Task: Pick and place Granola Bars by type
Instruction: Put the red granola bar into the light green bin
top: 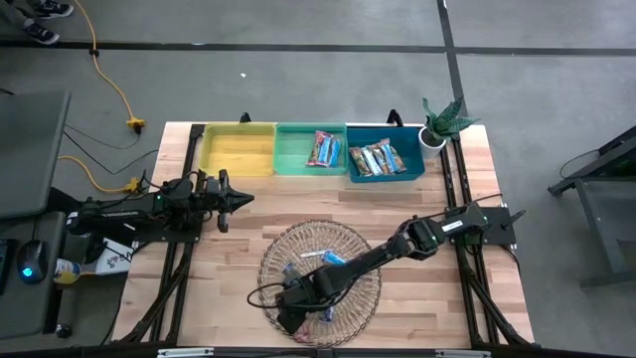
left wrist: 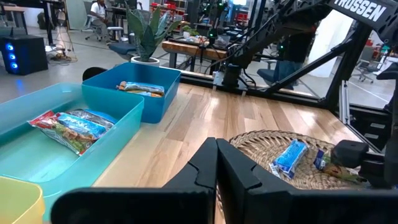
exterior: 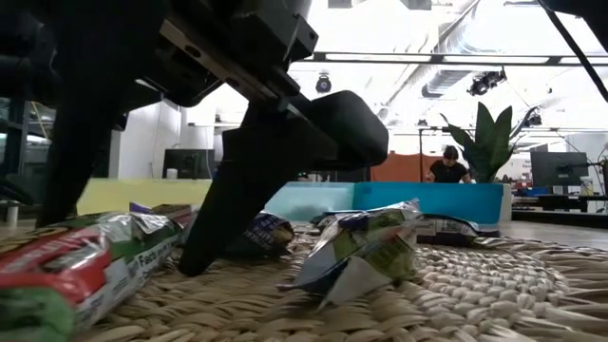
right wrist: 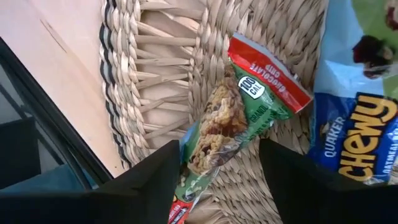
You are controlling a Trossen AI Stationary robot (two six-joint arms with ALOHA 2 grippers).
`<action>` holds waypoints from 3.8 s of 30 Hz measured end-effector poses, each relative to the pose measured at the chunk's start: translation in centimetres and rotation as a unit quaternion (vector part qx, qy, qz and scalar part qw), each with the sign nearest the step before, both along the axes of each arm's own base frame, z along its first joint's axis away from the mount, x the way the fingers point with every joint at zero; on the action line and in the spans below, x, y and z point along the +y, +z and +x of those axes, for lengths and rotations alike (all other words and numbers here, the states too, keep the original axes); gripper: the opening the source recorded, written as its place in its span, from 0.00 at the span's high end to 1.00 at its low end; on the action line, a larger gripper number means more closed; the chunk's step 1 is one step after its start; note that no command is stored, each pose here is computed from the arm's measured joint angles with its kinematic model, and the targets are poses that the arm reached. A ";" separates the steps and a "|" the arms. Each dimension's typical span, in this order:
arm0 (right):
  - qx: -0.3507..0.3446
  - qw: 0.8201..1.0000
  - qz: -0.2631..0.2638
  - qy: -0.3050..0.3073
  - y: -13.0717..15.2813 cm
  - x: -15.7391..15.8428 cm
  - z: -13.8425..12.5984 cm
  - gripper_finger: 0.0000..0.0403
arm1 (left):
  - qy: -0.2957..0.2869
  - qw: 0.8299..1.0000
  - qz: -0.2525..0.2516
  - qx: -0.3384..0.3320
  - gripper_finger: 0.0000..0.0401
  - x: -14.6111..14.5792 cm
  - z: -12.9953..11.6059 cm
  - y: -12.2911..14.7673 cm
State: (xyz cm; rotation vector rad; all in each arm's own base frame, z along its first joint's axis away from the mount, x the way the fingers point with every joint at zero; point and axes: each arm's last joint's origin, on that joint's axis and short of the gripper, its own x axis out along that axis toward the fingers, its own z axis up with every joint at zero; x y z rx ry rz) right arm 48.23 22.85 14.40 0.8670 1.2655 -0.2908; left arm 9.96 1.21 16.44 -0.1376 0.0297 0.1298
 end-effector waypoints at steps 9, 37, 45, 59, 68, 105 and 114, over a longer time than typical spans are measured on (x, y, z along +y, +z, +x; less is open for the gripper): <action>-0.002 1.000 0.006 0.000 -0.1 -0.1 0.1 0.54 | 0.000 1.000 0.000 0.000 1.00 0.0 0.0 0.0; -0.086 0.996 -0.010 0.004 6.2 -0.7 -0.4 0.72 | 0.000 1.000 0.000 0.000 1.00 0.0 0.0 0.0; -0.060 0.998 -0.009 0.002 5.1 -0.8 -0.7 0.72 | 0.000 1.000 0.000 0.000 1.00 0.0 0.0 0.0; -0.092 0.995 -0.019 0.031 4.9 -0.3 -0.5 0.42 | 0.000 1.000 0.000 0.000 1.00 0.0 0.0 0.0; -0.096 0.995 -0.028 0.003 4.6 -0.4 -0.3 0.38 | 0.000 1.000 0.000 0.000 1.00 0.0 0.0 0.0; -0.066 0.997 -0.031 -0.025 1.6 1.4 -0.6 0.38 | 0.000 1.000 0.000 0.000 1.00 0.0 0.0 0.0; -0.050 0.998 -0.013 -0.023 0.4 1.6 -0.5 0.43 | 0.000 1.000 0.000 0.000 1.00 0.0 0.0 0.0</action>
